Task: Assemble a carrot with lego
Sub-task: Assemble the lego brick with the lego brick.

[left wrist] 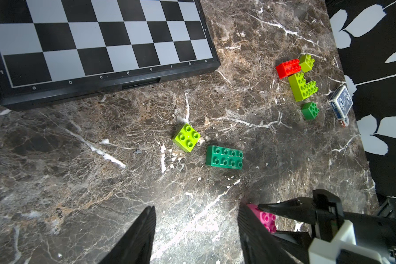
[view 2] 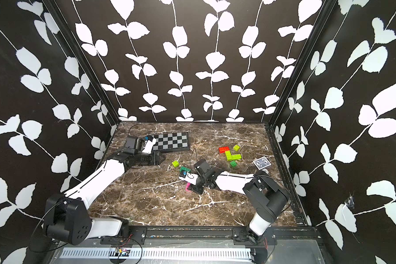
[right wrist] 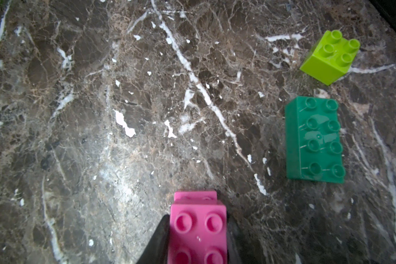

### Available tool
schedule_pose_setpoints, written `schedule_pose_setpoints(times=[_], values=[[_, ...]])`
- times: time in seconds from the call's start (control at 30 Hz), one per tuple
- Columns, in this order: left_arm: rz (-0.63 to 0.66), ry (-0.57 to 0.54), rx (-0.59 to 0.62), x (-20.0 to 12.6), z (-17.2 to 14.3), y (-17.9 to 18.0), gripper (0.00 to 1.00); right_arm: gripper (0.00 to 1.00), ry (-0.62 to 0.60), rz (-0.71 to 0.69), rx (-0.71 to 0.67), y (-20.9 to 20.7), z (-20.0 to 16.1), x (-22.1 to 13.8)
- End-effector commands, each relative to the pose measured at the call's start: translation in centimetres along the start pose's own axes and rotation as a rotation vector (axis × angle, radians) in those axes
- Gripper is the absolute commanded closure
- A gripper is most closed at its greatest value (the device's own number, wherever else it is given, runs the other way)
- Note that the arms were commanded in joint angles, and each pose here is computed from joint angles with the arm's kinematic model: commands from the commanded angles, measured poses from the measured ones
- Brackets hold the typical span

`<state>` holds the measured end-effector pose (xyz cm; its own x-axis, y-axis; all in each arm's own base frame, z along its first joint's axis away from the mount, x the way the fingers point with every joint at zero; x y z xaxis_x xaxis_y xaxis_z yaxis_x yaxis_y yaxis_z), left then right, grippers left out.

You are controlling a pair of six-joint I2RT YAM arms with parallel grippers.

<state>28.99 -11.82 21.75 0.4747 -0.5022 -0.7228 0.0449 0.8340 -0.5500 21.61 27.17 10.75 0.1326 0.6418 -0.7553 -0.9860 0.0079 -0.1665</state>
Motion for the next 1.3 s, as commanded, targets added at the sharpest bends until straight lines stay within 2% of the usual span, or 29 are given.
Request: schedule_pose_setpoints(times=[0.0,0.3,0.77,1.27], values=[[-0.011,0.007,-0.008,-0.2,-0.1,-0.2,0.4,0.76,0.025,0.003,0.023,0.6,-0.8,0.8],[-0.011,0.014,-0.011,0.0,-0.2,-0.1,0.4,0.76,0.039,0.016,0.035,0.8,-1.0,1.2],[-0.012,0.019,-0.013,0.0,-0.3,0.0,0.4,0.77,0.134,0.012,0.052,1.5,-2.5,0.6],[-0.017,0.02,-0.023,0.0,-0.3,-0.1,0.4,0.79,0.138,0.058,0.094,1.3,-3.0,-0.1]])
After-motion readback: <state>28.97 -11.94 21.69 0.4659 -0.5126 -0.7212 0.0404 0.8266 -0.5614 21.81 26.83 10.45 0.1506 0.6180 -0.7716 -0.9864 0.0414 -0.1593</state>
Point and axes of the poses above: each gripper's point midway between its finger pads, its own x axis out along the fingers, its own y axis along the line the jaws close on, z = x × y, the point moved 8 cm from there along -x, back along the fingers, and after that the axes turned 15 degrees about -x, right-handed, at the moved point
